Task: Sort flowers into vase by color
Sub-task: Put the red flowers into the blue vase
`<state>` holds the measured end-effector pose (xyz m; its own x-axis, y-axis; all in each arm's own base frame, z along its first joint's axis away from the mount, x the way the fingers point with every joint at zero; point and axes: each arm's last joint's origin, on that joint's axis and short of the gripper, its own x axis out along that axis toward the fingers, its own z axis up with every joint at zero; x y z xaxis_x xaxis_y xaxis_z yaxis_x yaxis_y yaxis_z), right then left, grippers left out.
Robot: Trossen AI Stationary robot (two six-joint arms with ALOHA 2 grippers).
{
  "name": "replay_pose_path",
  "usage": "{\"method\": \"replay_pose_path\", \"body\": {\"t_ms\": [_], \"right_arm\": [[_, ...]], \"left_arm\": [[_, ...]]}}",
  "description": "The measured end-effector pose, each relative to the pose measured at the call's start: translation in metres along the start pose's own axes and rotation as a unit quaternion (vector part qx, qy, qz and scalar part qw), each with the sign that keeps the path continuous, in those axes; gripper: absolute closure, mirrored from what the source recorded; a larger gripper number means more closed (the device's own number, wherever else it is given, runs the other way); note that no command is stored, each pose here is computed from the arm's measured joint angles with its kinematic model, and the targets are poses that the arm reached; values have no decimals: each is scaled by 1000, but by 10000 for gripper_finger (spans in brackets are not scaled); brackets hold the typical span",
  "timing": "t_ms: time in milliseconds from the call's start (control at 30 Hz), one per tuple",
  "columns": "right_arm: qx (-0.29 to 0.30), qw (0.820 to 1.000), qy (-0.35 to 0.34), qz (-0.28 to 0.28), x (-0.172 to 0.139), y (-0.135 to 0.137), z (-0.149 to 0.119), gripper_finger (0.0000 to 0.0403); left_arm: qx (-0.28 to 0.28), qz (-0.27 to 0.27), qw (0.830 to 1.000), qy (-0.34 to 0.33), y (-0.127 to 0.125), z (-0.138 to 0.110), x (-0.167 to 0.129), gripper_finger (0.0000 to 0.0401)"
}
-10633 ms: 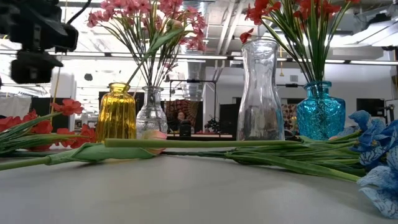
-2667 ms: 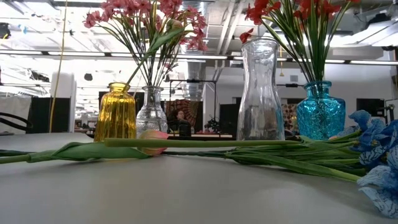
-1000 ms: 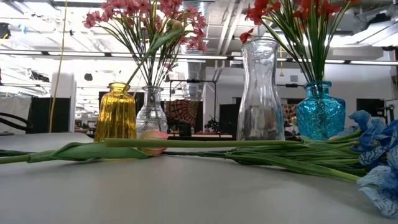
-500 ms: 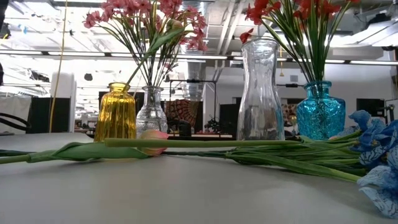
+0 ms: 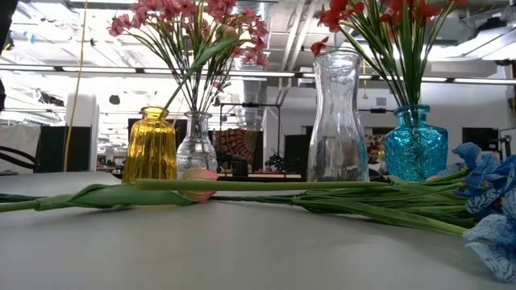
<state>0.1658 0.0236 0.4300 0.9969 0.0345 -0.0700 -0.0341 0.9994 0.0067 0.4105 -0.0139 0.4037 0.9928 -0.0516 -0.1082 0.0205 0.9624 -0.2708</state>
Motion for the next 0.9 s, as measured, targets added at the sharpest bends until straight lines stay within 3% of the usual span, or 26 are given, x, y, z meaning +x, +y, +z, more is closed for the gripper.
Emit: {"method": "replay_pose_path", "body": {"t_ms": [267,567,900], "right_arm": [[-12,1000,0,28,-1,2,0,378],[-12,1000,1,27,0,2,0,378],[-13,1000,1,27,0,2,0,378]], "left_arm": [[-38,-41,998,6,-2,1,0,255],[-55,-44,997,11,-1,1,-1,255],[-162,-90,982,41,8,6,-6,255]]}}
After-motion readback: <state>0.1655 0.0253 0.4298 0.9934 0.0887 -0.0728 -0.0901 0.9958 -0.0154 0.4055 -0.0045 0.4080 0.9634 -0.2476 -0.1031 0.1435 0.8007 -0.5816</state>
